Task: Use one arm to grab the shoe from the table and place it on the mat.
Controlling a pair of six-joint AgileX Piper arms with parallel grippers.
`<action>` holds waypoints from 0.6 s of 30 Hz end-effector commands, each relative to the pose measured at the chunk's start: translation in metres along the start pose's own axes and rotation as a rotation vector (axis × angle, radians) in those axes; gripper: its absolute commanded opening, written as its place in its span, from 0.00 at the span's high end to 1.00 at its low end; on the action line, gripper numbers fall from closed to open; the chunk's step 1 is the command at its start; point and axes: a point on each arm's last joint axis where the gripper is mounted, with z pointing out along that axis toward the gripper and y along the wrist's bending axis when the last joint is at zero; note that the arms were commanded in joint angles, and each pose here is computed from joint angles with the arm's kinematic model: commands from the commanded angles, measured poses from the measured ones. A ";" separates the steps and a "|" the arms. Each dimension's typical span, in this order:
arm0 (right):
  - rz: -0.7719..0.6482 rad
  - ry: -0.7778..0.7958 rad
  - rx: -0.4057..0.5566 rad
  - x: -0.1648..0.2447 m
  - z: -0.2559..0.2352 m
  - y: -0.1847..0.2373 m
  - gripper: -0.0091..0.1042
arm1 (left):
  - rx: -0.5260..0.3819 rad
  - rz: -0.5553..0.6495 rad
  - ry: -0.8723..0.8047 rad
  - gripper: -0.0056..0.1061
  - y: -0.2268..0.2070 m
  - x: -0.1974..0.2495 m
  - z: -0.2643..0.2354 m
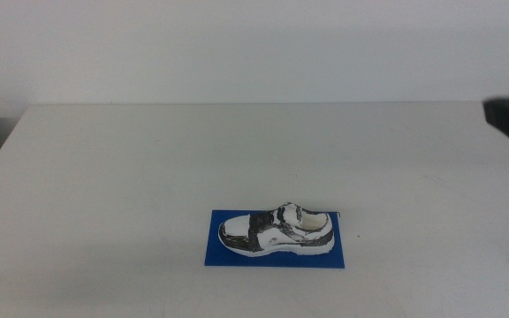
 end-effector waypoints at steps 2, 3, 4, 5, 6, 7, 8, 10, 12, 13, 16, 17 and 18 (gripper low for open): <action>0.028 -0.192 0.037 0.015 -0.021 0.000 0.29 | -0.001 -0.014 -0.084 0.11 0.000 -0.006 -0.001; 0.039 -0.219 0.038 0.026 -0.024 0.002 0.29 | -0.001 -0.014 -0.084 0.11 0.000 -0.006 -0.001; 0.048 -0.245 0.039 0.037 -0.026 0.004 0.29 | -0.001 -0.014 -0.084 0.11 0.000 -0.006 -0.001; 0.058 -0.275 0.040 0.046 -0.029 0.006 0.29 | -0.001 -0.014 -0.084 0.11 0.000 -0.006 -0.001; 0.065 -0.311 0.042 0.056 -0.031 0.008 0.29 | -0.001 -0.014 -0.084 0.11 0.000 -0.006 -0.001; 0.071 -0.352 0.044 0.067 -0.033 0.010 0.29 | -0.001 -0.014 -0.084 0.11 0.000 -0.006 -0.001; 0.076 -0.379 0.044 0.078 -0.033 0.012 0.29 | -0.001 -0.014 -0.084 0.11 0.000 -0.006 -0.001; 0.079 -0.472 0.049 0.097 -0.036 0.015 0.29 | -0.001 -0.014 -0.084 0.11 0.000 -0.006 -0.001; 0.077 -0.552 0.054 0.112 -0.039 0.018 0.29 | -0.001 -0.014 -0.084 0.11 0.000 -0.006 -0.001; 0.077 -0.581 0.056 0.120 -0.040 0.020 0.29 | -0.001 -0.014 -0.084 0.11 0.000 -0.006 -0.001; 0.090 -0.617 0.058 0.138 -0.042 0.022 0.29 | -0.001 -0.014 -0.084 0.11 0.000 -0.006 -0.001; 0.091 -0.615 0.058 0.144 -0.042 0.023 0.29 | -0.001 -0.014 -0.084 0.11 0.000 -0.006 -0.001; 0.092 -0.610 0.057 0.150 -0.041 0.024 0.29 | -0.001 -0.014 -0.084 0.11 0.000 -0.006 -0.001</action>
